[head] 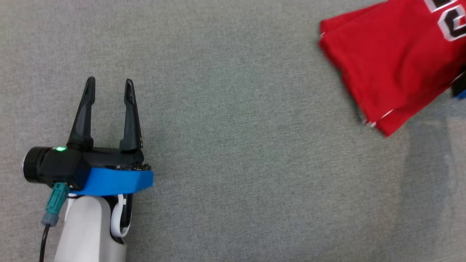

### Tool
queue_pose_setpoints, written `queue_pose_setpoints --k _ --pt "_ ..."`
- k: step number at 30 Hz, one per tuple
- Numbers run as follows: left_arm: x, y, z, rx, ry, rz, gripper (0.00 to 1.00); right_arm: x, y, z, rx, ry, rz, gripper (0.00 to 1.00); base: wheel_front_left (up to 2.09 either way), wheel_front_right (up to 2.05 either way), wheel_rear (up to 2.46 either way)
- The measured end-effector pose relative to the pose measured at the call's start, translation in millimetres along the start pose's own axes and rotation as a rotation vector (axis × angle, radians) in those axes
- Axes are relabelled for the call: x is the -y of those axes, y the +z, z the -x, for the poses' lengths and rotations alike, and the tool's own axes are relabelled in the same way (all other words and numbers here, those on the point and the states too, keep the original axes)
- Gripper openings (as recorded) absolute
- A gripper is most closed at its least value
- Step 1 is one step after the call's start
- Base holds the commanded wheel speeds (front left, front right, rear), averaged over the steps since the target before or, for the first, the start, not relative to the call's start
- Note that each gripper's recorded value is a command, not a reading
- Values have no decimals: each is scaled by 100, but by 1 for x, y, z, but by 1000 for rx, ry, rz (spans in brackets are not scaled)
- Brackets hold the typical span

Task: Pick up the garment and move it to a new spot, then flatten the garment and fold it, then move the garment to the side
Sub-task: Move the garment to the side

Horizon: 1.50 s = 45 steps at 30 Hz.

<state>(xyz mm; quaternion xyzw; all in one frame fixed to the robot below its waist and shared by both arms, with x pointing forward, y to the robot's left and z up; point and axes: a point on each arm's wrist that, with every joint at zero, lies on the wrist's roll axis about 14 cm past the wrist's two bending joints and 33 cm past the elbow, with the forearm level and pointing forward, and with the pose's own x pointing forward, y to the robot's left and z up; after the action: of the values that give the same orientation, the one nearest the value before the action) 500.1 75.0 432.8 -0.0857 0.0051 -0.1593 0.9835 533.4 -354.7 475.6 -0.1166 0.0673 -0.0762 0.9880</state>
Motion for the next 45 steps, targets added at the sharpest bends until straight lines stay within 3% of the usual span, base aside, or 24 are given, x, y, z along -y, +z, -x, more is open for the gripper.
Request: queue_pose_setpoints --k 8,13,14,15,16,17,21,26,36,45 --pt "-10 -9 -8 0 5 -11 100 62 -8 -29 -67 -132 78 0 0 0 0" --pt "-18 -13 -9 -1 19 -16 100 78 -17 -37 -113 -165 117 0 0 0 0" --pt "-18 -13 -9 -2 20 -16 100 77 -19 -39 -122 -166 118 5 0 0 0" --pt "-19 -14 -9 -3 21 -18 100 78 -22 -39 -133 -167 123 20 0 0 0" --pt "-20 -14 -9 -3 22 -19 100 79 -23 -39 -140 -171 125 90 0 0 0" --pt "-20 -15 -9 -4 22 -20 100 81 -24 -40 -144 -177 123 100 0 0 0" --pt "-20 -12 -10 2 22 -23 100 84 -19 -40 -133 -193 121 100 0 0 0" --pt "-27 10 -1 36 57 -34 100 83 25 -42 -2 -207 78 100 0 0 0" --pt "-48 48 58 56 183 -45 100 -23 110 -12 290 6 -93 100 0 0 0" --pt "-53 65 101 68 248 -39 100 -109 127 45 355 204 -206 100 0 0 0"
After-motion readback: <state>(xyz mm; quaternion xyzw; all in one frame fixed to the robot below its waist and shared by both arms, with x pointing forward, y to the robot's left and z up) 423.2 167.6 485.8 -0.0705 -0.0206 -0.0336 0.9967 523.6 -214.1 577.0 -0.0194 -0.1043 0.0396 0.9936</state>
